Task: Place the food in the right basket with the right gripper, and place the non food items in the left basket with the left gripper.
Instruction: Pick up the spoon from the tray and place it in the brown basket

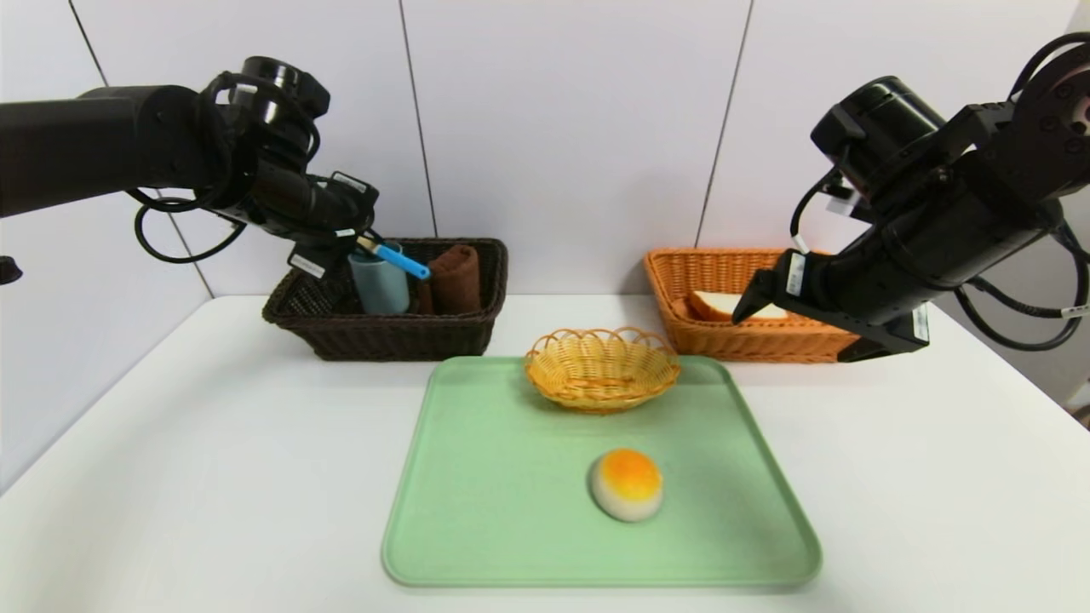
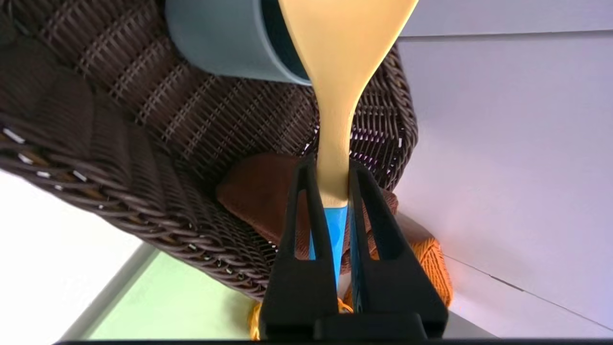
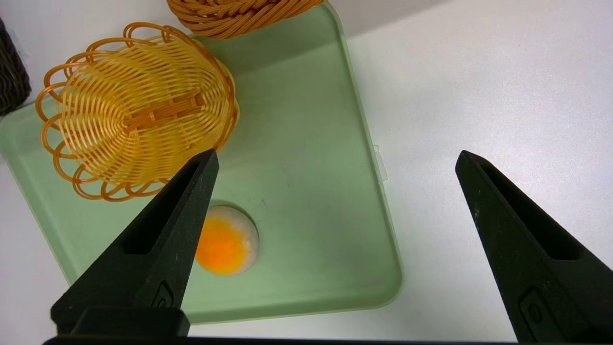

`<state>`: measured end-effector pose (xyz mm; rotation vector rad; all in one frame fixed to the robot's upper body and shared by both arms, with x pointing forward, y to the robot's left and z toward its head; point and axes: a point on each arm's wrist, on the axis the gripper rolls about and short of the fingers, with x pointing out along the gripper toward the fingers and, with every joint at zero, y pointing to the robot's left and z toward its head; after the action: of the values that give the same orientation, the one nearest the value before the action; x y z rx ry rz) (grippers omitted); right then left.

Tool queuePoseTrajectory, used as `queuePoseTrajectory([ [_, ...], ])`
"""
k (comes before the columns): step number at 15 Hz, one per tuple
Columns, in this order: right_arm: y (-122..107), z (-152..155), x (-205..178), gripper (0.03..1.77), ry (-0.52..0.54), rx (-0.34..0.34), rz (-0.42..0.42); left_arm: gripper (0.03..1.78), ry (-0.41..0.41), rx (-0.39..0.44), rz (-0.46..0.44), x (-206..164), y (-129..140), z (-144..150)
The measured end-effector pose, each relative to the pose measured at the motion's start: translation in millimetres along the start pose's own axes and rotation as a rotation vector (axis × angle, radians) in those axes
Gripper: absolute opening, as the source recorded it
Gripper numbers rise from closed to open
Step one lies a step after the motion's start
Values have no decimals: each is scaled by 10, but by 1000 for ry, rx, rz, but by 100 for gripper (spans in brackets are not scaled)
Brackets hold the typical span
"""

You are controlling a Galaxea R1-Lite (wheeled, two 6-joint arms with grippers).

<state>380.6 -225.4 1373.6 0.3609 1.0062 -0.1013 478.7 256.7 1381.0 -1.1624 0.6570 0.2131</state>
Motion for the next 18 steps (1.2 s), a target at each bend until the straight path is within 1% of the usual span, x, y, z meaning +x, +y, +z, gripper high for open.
queuePoseTrajectory([
  [2,1,-1,-1,171,1,1,0,15,1,-42,14,10,32,49],
  [7,15,-15,-1,171,-11,0,-17,15,34,-96,54,30,114,127],
  [12,24,-19,5,171,-11,6,-15,15,34,-111,79,133,177,180],
  [18,27,0,-3,171,-19,6,-11,15,49,-128,122,380,296,227],
])
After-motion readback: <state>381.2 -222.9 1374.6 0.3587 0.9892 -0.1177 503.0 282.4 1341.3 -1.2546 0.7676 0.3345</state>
